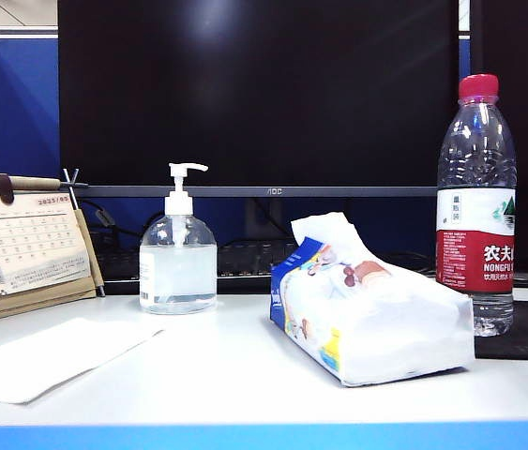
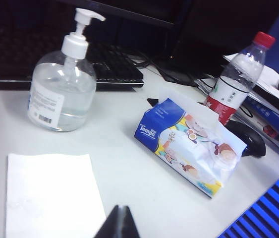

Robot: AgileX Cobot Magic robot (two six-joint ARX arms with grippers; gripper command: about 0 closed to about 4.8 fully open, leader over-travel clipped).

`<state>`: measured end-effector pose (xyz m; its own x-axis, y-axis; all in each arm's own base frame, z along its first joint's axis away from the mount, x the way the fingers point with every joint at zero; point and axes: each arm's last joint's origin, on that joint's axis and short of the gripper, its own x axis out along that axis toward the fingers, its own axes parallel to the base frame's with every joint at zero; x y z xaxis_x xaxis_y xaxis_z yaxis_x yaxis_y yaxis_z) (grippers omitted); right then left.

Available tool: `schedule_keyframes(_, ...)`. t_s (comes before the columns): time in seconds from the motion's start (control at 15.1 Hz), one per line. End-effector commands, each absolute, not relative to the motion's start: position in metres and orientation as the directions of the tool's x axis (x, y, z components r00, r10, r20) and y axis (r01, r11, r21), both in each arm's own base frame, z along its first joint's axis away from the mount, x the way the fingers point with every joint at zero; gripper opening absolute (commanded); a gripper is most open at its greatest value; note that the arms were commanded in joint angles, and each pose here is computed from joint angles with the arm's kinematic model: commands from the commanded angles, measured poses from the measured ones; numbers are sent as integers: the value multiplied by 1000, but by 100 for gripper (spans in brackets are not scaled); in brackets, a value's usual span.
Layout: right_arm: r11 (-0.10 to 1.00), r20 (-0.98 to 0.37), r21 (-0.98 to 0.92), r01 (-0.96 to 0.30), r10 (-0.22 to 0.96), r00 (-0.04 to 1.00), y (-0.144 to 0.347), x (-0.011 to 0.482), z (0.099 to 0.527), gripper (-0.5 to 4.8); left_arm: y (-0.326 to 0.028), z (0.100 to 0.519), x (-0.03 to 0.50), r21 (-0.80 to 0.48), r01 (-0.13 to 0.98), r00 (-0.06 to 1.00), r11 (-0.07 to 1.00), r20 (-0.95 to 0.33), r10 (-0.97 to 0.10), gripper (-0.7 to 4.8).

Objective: Pull out a tissue from the tissue dispenser, then press the switch of the alcohol sanitizer bottle to drop some sanitizer on the paper tissue, and finally place the treated tissue on the table.

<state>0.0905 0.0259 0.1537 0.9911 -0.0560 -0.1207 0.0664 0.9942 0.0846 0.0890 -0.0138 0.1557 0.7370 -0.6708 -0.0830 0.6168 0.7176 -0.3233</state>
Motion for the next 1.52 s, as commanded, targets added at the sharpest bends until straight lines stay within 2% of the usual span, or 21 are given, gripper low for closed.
schedule_keyframes(0.07,981,-76,132,-143,154,985,15,96,159,-4,-14,154,89,-305,626,730,718,-92,-677,-5)
schedule_keyframes(0.2,967,-100,203,-152,175,979,3,96,156,-5,-14,154,89,-303,624,733,720,-93,-674,-5)
schedule_keyframes(0.26,936,-139,272,-224,269,953,-1,94,152,-5,-14,154,89,-303,625,732,720,-92,-675,-5)
schedule_keyframes(0.4,907,-132,307,-290,342,930,-2,93,152,-5,-14,154,89,-303,624,733,720,-92,-674,-5)
schedule_keyframes(0.73,901,-133,351,-254,316,939,-2,94,152,-5,-13,154,89,-299,608,748,735,-94,-657,-5)
schedule_keyframes(0.86,901,-132,348,-259,320,938,-2,94,152,-5,-8,154,93,-149,463,870,874,-110,-480,-5)
schedule_keyframes(0.93,908,-132,344,-237,297,946,-2,94,152,-5,-2,153,95,-84,258,955,962,-128,-268,-5)
schedule_keyframes(0.99,910,-133,343,-232,292,947,-2,94,152,-5,0,153,96,-67,188,971,980,-136,-196,-5)
schedule_keyframes(1.06,915,-134,341,-215,274,952,-3,94,152,-5,4,151,96,-49,55,986,997,-153,-62,-5)
schedule_keyframes(1.19,915,-134,341,-216,274,952,-3,94,152,-5,8,149,96,-27,-83,982,996,-173,77,-5)
schedule_keyframes(1.52,915,-134,341,-216,274,952,-3,94,152,-5,8,149,96,-27,-85,982,996,-173,79,-5)
